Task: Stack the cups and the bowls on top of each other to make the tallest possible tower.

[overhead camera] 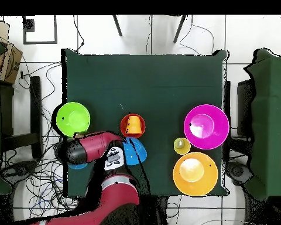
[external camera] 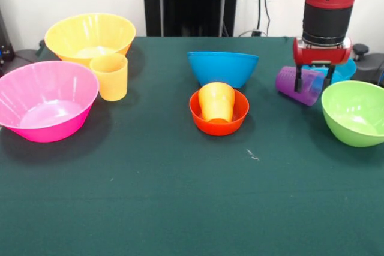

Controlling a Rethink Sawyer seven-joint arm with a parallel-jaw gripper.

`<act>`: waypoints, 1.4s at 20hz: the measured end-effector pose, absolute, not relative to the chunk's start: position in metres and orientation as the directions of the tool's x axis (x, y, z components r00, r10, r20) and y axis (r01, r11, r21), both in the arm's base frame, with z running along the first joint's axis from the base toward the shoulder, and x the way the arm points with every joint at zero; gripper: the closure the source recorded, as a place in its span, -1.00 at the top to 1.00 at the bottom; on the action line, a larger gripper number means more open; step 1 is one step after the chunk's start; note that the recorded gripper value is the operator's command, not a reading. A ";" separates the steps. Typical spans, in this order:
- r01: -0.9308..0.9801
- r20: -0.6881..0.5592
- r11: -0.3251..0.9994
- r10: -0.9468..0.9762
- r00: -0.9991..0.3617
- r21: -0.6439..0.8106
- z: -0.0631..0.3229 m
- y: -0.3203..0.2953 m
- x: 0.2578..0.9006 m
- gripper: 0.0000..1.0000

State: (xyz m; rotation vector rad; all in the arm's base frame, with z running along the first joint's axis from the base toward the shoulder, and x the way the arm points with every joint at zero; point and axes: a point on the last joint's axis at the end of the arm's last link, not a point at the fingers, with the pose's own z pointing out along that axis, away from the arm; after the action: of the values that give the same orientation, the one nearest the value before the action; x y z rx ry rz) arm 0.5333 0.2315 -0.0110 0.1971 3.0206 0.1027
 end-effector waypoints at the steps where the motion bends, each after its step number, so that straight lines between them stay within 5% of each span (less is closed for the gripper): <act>1: 0.123 -0.113 0.990 0.130 -0.985 0.072 -0.011 0.233 0.532 1.00; 28: 0.118 -0.220 0.992 0.105 -0.970 -0.045 0.002 0.259 0.512 1.00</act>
State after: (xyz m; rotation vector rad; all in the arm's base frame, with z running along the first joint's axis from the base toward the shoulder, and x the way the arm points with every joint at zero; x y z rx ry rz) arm 0.5123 0.2586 0.0020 0.1655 2.9171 -0.0845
